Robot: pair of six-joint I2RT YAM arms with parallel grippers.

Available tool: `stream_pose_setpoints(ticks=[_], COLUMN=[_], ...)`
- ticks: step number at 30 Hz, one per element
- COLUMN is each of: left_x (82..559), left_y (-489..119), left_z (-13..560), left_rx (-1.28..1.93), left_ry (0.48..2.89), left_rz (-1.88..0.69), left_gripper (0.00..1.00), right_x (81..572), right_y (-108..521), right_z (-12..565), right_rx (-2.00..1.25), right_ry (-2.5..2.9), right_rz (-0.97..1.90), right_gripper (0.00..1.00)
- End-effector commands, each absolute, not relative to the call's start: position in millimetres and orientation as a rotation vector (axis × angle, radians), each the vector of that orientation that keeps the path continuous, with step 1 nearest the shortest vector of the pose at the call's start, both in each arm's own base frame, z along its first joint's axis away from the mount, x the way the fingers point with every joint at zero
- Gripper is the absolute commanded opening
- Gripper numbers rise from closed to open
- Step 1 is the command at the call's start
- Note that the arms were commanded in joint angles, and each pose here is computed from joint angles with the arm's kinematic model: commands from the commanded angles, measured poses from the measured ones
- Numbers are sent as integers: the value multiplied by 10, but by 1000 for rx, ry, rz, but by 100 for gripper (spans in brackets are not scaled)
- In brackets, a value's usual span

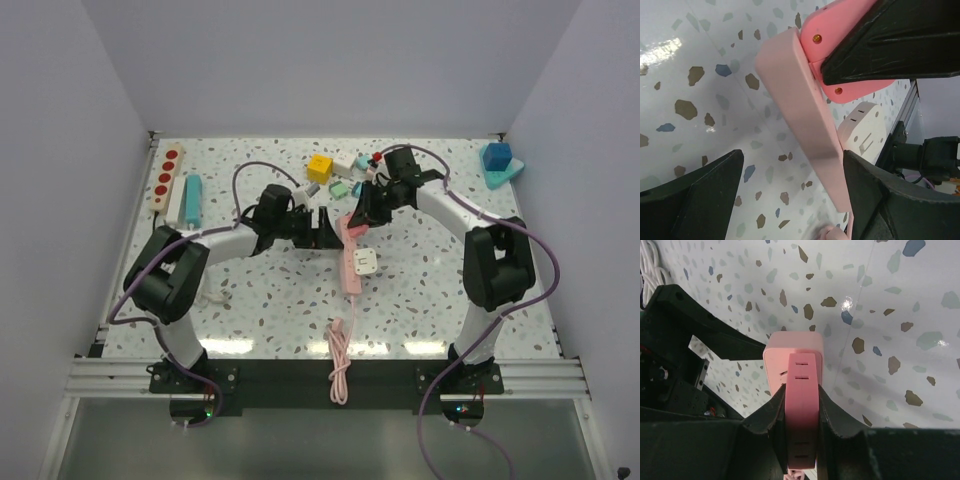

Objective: Pull the plug off the socket

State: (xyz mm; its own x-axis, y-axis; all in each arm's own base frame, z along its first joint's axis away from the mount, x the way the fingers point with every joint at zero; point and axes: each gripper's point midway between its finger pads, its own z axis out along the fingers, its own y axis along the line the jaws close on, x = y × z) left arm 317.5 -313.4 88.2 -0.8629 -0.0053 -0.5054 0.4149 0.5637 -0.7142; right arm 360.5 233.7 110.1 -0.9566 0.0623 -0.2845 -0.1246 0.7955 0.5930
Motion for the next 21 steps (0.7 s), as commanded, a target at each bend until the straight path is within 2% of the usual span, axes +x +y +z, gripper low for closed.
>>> stream_pose_setpoints(ticks=[1, 7, 9, 10, 11, 13, 14, 17, 21], left_x=[3317, 3234, 3233, 3236, 3236, 3262, 3267, 3309, 3358], left_y=[-3381, -3567, -3577, -3588, -3585, -3577, -3548, -3488, -3383], left_z=[1117, 1062, 1006, 974, 948, 911, 864, 778, 645], left_rx=[347, 361, 357, 356, 350, 336, 320, 283, 193], left_ry=[2217, 2207, 2225, 2232, 2243, 2255, 2278, 2308, 2356], left_rz=[-1265, -1301, -1290, -1285, -1281, -1258, -1236, -1168, -1080], left_gripper=[86, 81, 72, 66, 51, 35, 20, 2, 0], right_x=[3620, 3616, 3594, 3587, 3588, 3584, 3582, 3572, 3579], right_y=[2500, 2524, 2536, 2540, 2540, 2530, 2527, 2508, 2452], right_z=[1452, 1487, 1525, 1523, 1549, 1580, 1589, 1617, 1574], right_rx=[-88, -98, -114, -117, -121, -121, -123, -121, -82], right_ry=[2605, 2610, 2605, 2606, 2598, 2591, 2589, 2580, 2544], right_rz=[1043, 1065, 1077, 1077, 1078, 1072, 1069, 1052, 939], right_gripper=[0, 0, 0, 0, 0, 0, 0, 0, 0])
